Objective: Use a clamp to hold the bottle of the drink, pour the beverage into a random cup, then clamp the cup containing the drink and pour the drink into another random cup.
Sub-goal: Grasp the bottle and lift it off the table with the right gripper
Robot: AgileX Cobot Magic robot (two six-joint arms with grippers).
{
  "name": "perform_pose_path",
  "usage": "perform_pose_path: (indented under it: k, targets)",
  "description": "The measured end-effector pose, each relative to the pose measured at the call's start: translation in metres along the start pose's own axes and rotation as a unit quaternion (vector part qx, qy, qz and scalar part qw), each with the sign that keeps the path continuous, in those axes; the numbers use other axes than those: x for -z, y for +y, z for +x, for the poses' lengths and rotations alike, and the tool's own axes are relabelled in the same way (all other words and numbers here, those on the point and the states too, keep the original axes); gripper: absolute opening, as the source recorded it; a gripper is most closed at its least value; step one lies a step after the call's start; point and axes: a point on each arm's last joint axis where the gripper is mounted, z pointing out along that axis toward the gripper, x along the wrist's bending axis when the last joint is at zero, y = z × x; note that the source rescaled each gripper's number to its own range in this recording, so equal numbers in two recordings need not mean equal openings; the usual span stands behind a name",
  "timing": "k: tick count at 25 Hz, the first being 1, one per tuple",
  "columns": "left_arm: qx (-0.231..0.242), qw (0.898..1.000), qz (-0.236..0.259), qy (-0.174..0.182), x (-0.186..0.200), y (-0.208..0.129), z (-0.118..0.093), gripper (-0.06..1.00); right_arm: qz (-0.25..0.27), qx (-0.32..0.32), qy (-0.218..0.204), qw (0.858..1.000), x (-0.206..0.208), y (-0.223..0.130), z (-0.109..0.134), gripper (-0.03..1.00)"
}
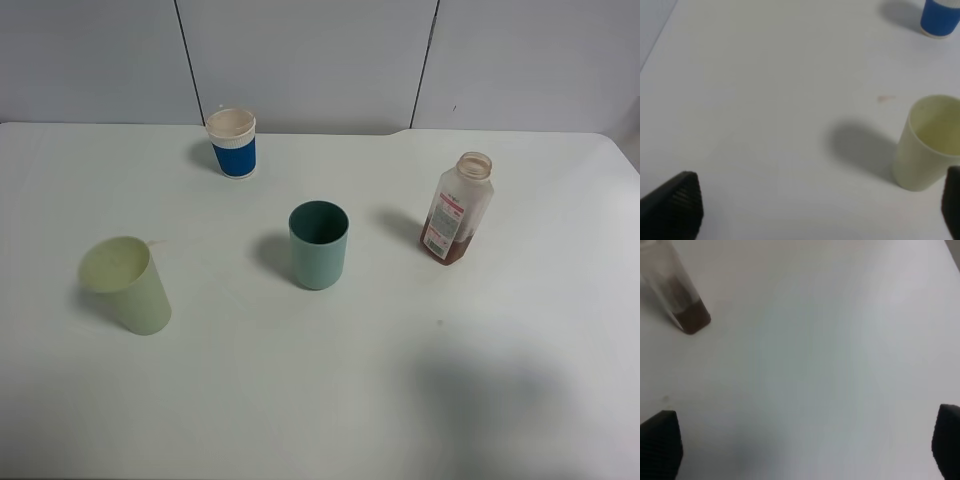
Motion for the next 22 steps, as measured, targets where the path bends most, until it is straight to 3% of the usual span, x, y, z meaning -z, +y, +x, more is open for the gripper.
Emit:
perform_pose_path:
  k: [6,11,14,22]
  targets:
    - [0.000,1.000,0.000,0.000,0.000,0.000,0.000,0.88,0.043,0.006,-0.023,0.999,-0.014,0.009,-0.002,1.00]
    - [0.000,1.000,0.000,0.000,0.000,0.000,0.000,0.88,-0.023,0.022,-0.031,0.999,-0.020,0.033,-0.003,1.00]
    - [0.000,1.000,0.000,0.000,0.000,0.000,0.000,0.88,-0.037,0.028,-0.026,0.999,-0.028,0.043,-0.001,1.00]
    - [0.000,1.000,0.000,0.000,0.000,0.000,0.000,0.88,0.008,0.081,-0.019,0.996,-0.064,0.058,0.004,1.00]
